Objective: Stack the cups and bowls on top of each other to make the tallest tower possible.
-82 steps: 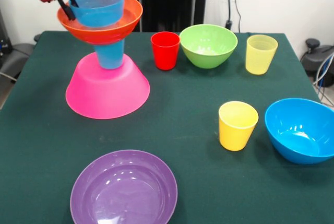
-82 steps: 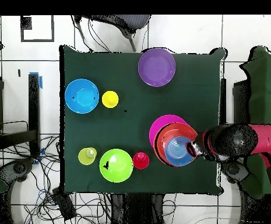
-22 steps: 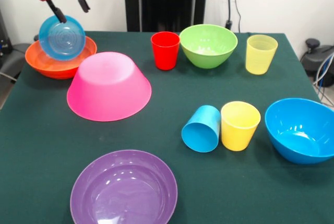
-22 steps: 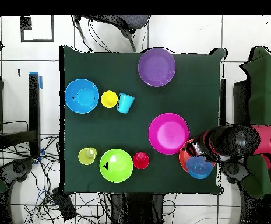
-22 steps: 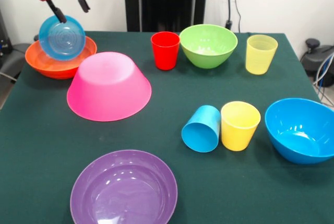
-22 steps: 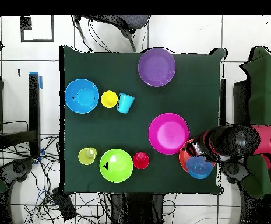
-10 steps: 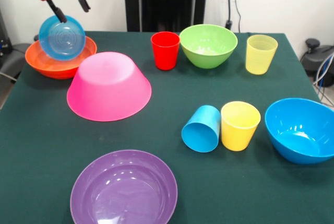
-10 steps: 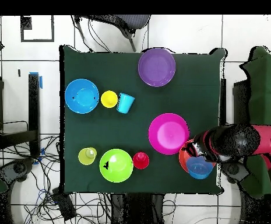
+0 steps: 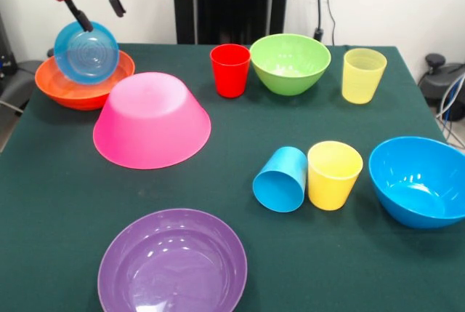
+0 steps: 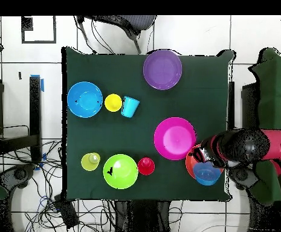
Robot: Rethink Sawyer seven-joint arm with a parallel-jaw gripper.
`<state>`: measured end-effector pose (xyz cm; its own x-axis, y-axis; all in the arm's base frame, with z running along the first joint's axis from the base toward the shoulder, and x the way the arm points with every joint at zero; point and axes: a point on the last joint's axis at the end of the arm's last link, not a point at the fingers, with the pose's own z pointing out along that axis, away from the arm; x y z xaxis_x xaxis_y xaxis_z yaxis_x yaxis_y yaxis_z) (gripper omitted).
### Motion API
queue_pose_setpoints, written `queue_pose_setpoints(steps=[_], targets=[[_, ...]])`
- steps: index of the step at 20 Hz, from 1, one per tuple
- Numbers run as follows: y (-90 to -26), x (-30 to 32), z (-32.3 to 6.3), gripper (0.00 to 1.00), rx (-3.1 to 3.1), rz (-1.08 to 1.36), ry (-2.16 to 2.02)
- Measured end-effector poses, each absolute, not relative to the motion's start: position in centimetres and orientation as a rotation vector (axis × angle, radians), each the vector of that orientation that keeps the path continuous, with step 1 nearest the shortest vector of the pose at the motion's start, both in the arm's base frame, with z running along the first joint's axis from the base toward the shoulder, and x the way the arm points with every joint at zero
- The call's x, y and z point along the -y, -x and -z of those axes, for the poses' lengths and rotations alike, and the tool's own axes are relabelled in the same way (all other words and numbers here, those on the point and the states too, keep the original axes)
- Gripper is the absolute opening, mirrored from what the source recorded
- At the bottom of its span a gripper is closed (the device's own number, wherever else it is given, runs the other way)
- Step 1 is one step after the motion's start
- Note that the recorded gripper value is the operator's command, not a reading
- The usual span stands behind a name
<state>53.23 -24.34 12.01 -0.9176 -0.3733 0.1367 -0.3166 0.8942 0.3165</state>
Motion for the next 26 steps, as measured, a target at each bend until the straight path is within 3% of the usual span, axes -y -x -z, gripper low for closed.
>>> queue_pose_setpoints(steps=[26], targets=[[-51.9,26.3,-10.6,1.0,2.862,0.315,-0.548]])
